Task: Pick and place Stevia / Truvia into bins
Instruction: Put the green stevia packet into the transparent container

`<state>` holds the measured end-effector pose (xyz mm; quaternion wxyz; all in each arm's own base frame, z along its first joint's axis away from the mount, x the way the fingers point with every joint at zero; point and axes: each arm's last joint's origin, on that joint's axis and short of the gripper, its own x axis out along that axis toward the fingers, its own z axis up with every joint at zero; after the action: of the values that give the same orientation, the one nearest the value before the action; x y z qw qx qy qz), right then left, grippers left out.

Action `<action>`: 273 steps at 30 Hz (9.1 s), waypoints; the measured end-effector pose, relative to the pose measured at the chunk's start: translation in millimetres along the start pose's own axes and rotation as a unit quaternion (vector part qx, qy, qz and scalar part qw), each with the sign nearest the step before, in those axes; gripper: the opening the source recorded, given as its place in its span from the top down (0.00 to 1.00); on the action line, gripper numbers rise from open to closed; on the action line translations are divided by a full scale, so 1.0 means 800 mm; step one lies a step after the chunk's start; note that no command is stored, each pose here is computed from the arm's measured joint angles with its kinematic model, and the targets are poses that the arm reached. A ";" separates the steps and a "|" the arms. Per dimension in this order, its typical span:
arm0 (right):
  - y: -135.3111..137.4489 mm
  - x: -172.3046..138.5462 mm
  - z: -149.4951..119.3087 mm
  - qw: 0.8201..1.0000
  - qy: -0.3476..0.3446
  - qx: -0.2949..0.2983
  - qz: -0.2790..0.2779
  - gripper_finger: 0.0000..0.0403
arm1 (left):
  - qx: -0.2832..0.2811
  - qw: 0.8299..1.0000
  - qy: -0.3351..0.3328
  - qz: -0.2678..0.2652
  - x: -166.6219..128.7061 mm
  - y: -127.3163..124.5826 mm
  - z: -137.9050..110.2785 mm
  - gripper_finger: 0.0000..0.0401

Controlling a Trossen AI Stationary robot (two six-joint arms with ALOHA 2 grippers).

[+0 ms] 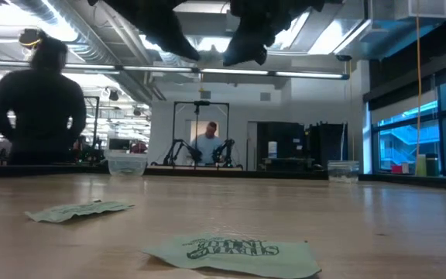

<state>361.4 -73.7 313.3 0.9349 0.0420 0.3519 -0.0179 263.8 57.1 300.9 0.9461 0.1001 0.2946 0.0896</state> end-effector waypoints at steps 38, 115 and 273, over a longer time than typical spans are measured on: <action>-0.005 -0.001 -0.010 0.996 0.043 0.001 -0.074 0.49 | -0.272 0.801 0.395 0.359 0.057 0.139 -0.167 1.00; 0.253 0.007 -0.104 0.988 0.126 -0.063 0.065 0.49 | -0.047 0.947 0.022 -0.317 0.059 -0.239 -0.007 0.99; 0.350 0.155 -0.221 0.891 0.042 -0.453 -0.004 0.49 | -0.003 0.944 0.113 -0.310 0.167 -0.329 -0.112 1.00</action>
<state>356.3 220.6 117.7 0.8370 -0.3866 0.3605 0.1414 349.4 -154.0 92.9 0.8879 -0.0094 0.4159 -0.1963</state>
